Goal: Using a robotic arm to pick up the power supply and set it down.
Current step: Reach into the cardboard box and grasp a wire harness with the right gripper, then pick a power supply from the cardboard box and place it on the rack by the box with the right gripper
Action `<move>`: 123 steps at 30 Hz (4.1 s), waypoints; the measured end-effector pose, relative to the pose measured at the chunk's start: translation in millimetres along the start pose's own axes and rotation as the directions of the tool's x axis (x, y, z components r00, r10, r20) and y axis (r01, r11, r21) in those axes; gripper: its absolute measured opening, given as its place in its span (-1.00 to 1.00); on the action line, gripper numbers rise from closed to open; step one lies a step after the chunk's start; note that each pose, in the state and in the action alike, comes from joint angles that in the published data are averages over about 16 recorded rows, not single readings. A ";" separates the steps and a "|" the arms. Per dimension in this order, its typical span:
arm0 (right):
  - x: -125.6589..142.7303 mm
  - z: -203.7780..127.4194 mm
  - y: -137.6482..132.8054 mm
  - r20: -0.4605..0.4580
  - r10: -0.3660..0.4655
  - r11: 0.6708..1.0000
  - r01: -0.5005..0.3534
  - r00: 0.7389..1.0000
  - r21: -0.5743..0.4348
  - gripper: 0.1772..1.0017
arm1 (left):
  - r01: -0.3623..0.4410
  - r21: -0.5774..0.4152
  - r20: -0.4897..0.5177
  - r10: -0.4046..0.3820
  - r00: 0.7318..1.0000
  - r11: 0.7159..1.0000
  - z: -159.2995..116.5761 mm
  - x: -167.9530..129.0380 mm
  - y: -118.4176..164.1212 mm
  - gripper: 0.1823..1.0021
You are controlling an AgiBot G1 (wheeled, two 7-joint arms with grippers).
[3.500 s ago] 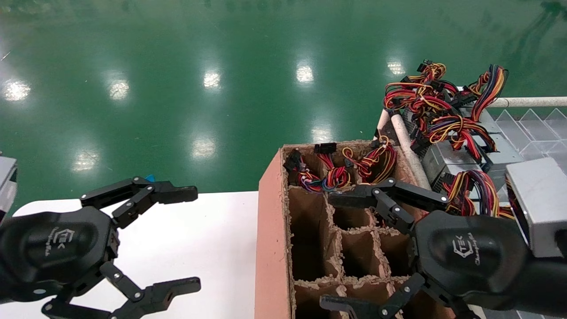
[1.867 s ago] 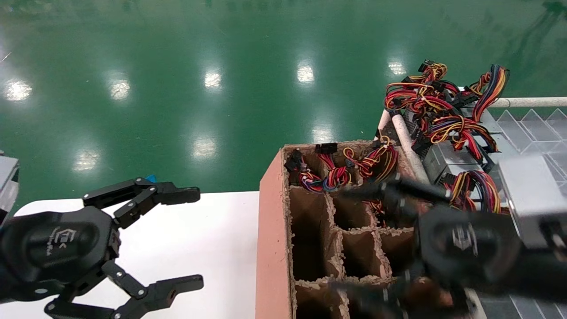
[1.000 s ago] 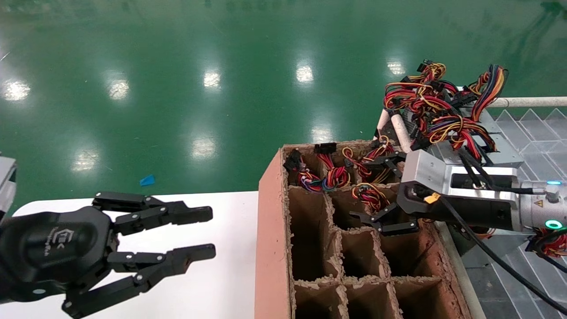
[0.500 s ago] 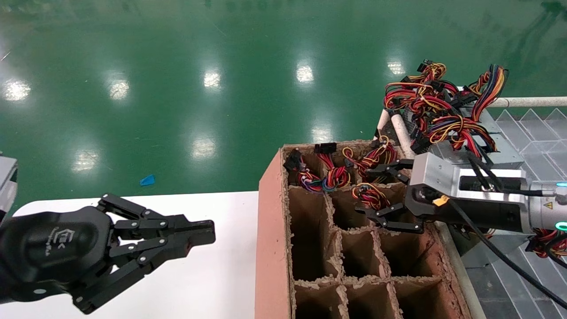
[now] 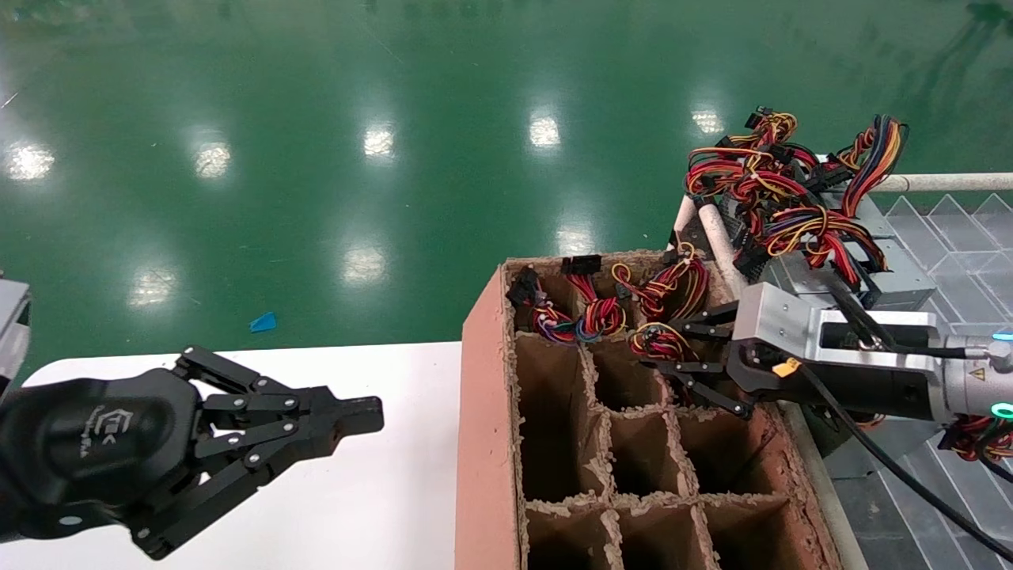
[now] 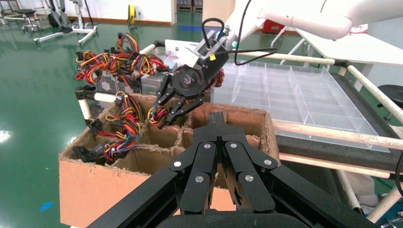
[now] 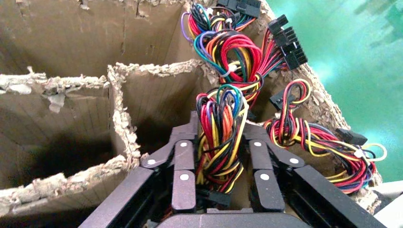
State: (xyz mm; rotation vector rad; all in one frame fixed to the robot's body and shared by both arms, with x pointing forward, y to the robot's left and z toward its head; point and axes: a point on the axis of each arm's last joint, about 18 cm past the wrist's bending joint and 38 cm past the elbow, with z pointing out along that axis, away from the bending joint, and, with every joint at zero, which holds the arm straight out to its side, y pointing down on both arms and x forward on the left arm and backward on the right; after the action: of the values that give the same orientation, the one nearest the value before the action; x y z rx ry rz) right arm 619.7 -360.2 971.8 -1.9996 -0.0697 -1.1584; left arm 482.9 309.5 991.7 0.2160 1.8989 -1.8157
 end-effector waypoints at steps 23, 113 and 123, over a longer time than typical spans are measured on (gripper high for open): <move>13.3 -32.5 -35.5 -0.071 -0.142 0.985 0.148 0.987 0.087 -0.82 | 0.000 0.000 0.000 0.000 1.000 1.000 0.0 0.0 0.0 -0.98; 119.7 -224.4 68.3 -0.652 -0.439 0.895 0.245 0.618 -0.372 -0.84 | 0.000 0.000 0.000 0.000 1.000 1.000 0.0 0.0 0.0 -0.98; 126.4 -225.1 70.6 -0.641 -0.458 0.886 0.261 0.616 -0.382 -0.84 | 0.000 0.000 0.000 0.000 1.000 1.000 0.0 0.0 0.0 -0.98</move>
State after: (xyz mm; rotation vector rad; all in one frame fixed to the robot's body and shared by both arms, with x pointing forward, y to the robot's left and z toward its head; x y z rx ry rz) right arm 563.6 -598.2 1080.4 -1.6183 0.0865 -2.2669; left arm 482.9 309.5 991.7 0.2160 1.8989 -1.8157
